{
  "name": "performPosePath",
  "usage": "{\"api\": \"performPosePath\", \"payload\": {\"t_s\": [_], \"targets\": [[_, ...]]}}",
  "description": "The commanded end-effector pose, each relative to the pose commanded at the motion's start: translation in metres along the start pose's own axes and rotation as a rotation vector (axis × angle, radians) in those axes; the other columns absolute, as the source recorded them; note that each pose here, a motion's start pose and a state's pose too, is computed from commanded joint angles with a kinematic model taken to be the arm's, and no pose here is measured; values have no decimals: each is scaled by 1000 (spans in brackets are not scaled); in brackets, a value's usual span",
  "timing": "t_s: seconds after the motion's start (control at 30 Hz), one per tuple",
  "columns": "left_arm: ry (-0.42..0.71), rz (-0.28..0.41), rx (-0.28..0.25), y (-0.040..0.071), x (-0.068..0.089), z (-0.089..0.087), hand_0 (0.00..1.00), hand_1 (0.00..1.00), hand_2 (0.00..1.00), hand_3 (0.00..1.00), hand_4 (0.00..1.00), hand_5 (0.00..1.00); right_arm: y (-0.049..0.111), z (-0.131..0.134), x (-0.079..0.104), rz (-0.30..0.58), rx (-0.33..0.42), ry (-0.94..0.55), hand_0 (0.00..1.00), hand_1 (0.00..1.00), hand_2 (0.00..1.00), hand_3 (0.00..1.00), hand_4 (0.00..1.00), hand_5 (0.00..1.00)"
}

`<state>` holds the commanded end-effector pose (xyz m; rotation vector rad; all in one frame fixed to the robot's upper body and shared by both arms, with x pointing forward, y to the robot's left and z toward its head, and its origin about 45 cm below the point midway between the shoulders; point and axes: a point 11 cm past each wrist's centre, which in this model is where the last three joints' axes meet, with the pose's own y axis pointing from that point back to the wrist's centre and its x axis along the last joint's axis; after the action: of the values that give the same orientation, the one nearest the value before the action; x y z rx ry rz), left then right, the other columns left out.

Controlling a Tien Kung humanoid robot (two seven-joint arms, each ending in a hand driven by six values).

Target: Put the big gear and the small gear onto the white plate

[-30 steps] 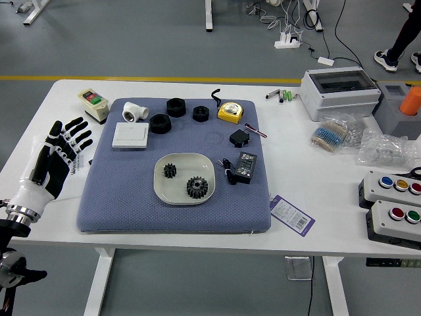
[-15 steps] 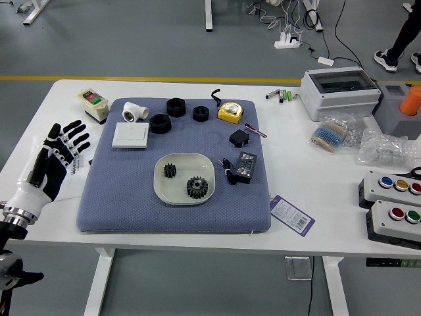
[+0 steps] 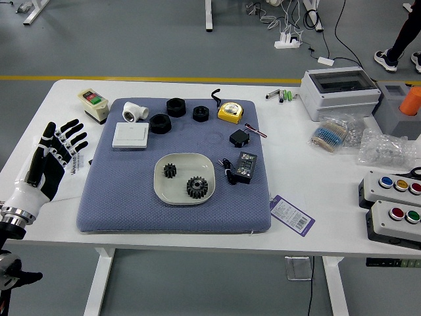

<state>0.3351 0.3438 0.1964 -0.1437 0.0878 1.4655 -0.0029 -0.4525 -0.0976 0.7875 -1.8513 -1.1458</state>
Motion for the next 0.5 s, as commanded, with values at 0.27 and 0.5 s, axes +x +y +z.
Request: {"api": "performPosePath", "payload": {"t_s": [0.27,0.5], "targets": [[-1,2,3,0,0,0,855,875,917,853,968,910,0,-1,-2,-2,1,-8,722,728,755,616,887,733],[-2,-3,8,-1,-1,-1,854,872,917,853,967,913,0,-3,-3,-4,4,-19,724,728,754,616,887,733]]}}
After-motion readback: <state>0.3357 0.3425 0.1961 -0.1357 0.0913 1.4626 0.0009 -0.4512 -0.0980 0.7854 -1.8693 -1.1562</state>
